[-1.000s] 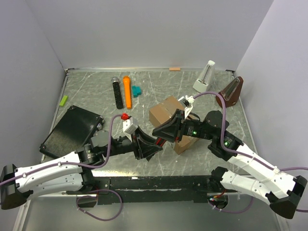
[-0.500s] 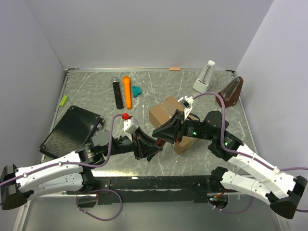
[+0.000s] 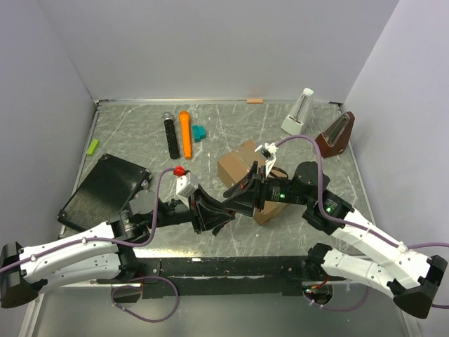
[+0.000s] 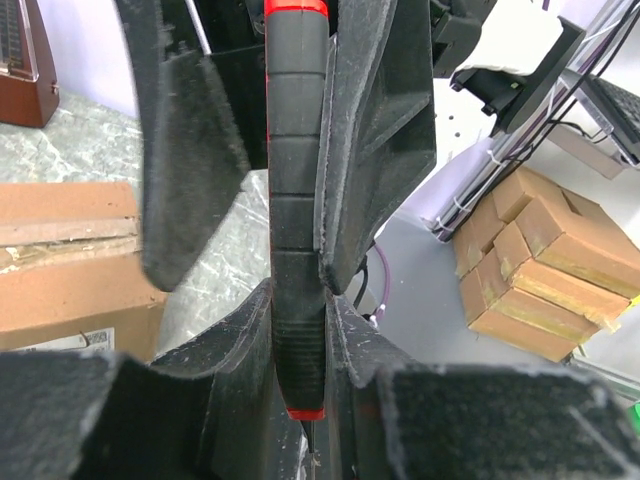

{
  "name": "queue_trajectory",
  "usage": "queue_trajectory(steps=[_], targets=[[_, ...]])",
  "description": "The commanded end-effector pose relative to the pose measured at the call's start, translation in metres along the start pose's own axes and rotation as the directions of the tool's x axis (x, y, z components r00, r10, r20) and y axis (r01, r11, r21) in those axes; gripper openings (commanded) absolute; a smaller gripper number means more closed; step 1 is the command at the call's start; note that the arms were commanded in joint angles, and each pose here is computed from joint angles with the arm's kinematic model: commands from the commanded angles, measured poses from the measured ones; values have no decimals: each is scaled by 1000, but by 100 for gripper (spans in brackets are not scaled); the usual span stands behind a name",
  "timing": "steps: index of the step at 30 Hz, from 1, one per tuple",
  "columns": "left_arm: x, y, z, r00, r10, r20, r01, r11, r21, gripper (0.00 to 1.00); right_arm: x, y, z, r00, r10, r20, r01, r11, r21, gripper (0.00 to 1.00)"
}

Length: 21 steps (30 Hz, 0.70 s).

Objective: Unpack the express box
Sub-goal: Pick up the knife from the center of the board.

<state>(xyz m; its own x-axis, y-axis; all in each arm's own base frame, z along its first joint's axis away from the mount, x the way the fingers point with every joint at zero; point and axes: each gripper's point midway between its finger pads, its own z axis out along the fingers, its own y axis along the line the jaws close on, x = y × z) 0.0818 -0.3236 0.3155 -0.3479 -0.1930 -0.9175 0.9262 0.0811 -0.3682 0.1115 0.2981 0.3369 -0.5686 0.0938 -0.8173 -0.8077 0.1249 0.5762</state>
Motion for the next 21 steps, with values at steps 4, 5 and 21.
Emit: queue_trajectory(steps=[4, 5, 21], targets=[[-28, -17, 5, 996, 63, 61, -67, 995, 70, 1, -7, 12, 2, 1000, -17, -3, 17, 999, -43, 50], [-29, -17, 5, 996, 64, 64, -68, 995, 69, 1, -6, 11, 3, 1000, -15, -9, 15, 999, -44, 49], [-33, -11, 8, 994, 71, 80, -76, 995, 58, 1, 5, 5, 12, 999, 32, -38, -34, 997, -66, 31]])
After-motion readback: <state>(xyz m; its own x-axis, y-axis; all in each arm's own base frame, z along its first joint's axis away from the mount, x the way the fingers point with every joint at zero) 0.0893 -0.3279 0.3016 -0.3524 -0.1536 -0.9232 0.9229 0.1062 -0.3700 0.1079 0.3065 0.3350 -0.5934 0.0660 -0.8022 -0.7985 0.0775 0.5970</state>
